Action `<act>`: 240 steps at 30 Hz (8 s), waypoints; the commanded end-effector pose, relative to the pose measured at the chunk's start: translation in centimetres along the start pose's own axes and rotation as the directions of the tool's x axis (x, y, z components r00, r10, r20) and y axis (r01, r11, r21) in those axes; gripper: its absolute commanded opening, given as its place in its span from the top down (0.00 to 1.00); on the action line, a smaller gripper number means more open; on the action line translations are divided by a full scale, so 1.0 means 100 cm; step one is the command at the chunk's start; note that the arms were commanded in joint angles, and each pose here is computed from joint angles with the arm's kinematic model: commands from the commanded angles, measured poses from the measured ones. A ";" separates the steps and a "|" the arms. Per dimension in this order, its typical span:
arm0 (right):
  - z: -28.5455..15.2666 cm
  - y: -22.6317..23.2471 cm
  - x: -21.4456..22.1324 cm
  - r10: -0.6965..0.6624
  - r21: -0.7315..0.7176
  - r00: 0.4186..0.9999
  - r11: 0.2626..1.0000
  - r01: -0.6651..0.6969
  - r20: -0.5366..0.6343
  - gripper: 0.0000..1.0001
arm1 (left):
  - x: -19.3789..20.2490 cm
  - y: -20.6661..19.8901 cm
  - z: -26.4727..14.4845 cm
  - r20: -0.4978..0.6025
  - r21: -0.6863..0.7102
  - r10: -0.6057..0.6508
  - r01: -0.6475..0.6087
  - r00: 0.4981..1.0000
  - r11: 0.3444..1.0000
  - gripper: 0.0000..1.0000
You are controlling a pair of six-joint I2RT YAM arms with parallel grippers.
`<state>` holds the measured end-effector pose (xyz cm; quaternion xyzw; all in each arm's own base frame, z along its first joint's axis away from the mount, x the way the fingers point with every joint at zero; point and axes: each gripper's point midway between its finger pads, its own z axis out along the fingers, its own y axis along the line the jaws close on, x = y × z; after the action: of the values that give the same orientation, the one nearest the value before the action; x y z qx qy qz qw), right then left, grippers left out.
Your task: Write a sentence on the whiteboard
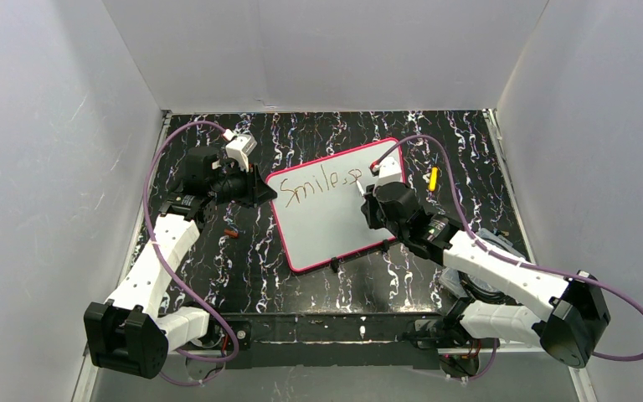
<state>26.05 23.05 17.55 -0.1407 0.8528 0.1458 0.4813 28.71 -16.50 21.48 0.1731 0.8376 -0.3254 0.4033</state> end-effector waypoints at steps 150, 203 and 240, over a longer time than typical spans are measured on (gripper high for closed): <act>-0.002 -0.033 -0.032 -0.056 0.107 0.995 0.993 0.046 0.087 0.99 | -0.004 0.002 -0.001 0.006 -0.012 0.043 -0.043 0.999 0.999 1.00; -0.011 -0.059 -0.030 -0.042 0.195 0.995 0.981 0.022 0.095 0.99 | -0.004 0.001 -0.001 0.009 -0.010 0.045 -0.045 0.999 0.999 1.00; -0.009 -0.061 -0.023 -0.024 0.197 0.996 0.980 0.007 0.083 0.99 | -0.004 0.001 0.001 0.003 -0.003 0.037 -0.037 0.999 0.999 1.00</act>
<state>27.34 17.25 16.61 -0.1100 0.8587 0.0716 0.4954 28.68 -16.55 21.44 0.1733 0.8377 -0.3269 0.4017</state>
